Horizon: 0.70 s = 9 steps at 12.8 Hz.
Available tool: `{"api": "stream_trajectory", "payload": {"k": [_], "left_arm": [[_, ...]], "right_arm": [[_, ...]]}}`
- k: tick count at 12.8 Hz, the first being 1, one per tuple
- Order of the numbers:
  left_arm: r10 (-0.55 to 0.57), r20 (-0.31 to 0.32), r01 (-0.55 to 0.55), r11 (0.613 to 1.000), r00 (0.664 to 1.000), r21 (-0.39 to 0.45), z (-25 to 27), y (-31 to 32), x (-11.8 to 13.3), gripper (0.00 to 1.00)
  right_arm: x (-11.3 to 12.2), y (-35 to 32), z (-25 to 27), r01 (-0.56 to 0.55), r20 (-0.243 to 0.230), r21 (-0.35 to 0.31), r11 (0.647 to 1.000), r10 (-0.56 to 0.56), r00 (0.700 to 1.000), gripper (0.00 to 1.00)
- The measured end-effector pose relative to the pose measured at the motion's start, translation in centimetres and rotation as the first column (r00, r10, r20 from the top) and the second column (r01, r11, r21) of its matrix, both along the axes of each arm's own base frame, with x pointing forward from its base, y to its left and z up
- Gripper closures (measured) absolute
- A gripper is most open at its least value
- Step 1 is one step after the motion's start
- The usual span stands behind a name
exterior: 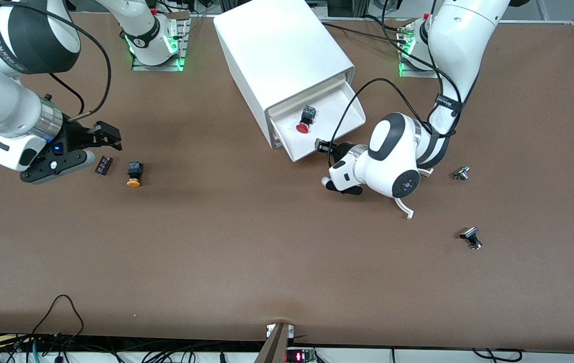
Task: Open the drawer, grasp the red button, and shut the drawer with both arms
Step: 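Pull the white drawer open with the left gripper while the right gripper advances, then reach the right gripper into the drawer while the left gripper withdraws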
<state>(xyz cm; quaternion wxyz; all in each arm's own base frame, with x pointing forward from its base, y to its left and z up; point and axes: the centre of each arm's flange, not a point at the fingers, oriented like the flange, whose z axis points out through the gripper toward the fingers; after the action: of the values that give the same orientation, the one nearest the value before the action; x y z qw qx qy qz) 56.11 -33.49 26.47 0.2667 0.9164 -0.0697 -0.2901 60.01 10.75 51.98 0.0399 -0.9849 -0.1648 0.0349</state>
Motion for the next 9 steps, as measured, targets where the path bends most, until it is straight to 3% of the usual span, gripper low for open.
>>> {"api": "stream_trajectory", "payload": {"k": [3,9], "left_arm": [[0.011,0.005,-0.011,1.0,1.0,-0.002,0.1,0.5,0.6,0.62],[0.039,0.021,-0.039,0.999,0.999,-0.013,0.7,2.0,2.3,0.67]], "right_arm": [[0.3,2.7,0.6,0.056,0.003,0.031,0.998,-0.056,0.998,0.0],[-1.2,10.3,1.1,0.152,-0.005,0.023,0.988,-0.152,0.988,0.0]]}}
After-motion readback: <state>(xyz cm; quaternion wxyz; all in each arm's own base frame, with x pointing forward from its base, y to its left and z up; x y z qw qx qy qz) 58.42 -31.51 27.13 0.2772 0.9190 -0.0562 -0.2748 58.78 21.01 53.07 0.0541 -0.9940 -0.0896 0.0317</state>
